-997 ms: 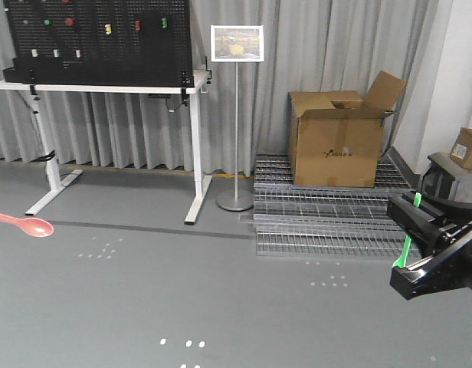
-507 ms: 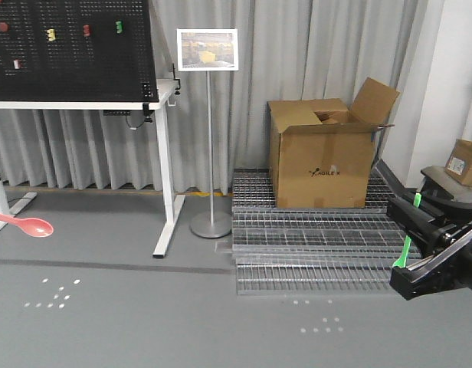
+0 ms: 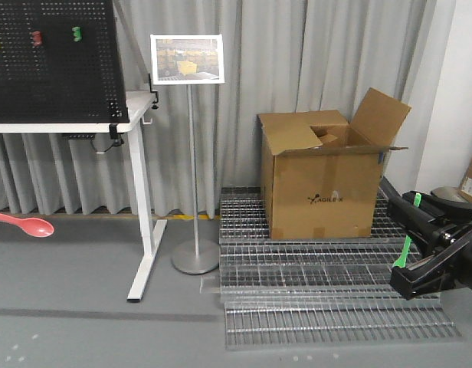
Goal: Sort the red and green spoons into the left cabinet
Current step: 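Drive the base to the white cabinet holding both spoons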
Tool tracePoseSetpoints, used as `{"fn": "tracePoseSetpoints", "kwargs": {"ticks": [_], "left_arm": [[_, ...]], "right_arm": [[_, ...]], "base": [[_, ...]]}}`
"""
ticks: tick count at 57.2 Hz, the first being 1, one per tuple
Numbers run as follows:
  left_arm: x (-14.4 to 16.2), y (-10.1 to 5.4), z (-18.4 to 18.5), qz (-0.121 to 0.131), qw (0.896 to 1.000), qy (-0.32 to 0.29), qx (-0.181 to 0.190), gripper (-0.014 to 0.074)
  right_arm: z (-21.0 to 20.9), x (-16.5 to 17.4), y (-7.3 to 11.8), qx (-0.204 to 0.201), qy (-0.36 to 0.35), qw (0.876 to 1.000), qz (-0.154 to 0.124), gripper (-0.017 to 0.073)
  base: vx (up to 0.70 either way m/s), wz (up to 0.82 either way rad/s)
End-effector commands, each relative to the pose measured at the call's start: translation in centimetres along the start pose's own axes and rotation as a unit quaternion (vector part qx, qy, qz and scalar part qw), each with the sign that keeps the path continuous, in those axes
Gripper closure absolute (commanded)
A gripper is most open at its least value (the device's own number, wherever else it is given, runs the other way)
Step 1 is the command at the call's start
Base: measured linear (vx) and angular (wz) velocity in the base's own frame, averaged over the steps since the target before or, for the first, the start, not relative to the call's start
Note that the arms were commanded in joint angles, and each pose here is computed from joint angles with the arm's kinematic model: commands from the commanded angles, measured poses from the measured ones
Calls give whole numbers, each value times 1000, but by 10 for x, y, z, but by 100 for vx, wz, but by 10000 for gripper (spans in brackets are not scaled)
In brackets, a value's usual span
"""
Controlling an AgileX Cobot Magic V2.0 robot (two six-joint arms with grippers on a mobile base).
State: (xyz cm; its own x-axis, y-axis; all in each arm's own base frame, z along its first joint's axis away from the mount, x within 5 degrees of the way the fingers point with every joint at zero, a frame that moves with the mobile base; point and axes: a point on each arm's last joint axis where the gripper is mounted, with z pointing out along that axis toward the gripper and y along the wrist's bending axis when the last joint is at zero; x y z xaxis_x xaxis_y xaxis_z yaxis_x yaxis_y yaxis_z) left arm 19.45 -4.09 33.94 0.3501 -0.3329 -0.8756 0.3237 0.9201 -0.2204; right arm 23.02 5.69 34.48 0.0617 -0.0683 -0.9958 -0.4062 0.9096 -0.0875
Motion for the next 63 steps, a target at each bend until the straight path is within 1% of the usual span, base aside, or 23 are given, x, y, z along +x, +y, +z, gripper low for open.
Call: {"fn": "tracePoseSetpoints", "kwargs": {"ticks": [1, 36, 63], "left_arm": [[-15, -5, 4, -3, 999, -50, 16, 592], [-15, -5, 4, -3, 999, -50, 16, 592], [-15, -5, 4, -3, 999, -50, 16, 592]], "right_arm": [[-3, -18, 2, -13, -47, 999, -1, 561], [-3, -18, 2, -13, -47, 999, -1, 561], [-3, -18, 2, -13, -47, 999, -1, 561]], "base": [[57, -6], [54, -5], [42, 1]]}}
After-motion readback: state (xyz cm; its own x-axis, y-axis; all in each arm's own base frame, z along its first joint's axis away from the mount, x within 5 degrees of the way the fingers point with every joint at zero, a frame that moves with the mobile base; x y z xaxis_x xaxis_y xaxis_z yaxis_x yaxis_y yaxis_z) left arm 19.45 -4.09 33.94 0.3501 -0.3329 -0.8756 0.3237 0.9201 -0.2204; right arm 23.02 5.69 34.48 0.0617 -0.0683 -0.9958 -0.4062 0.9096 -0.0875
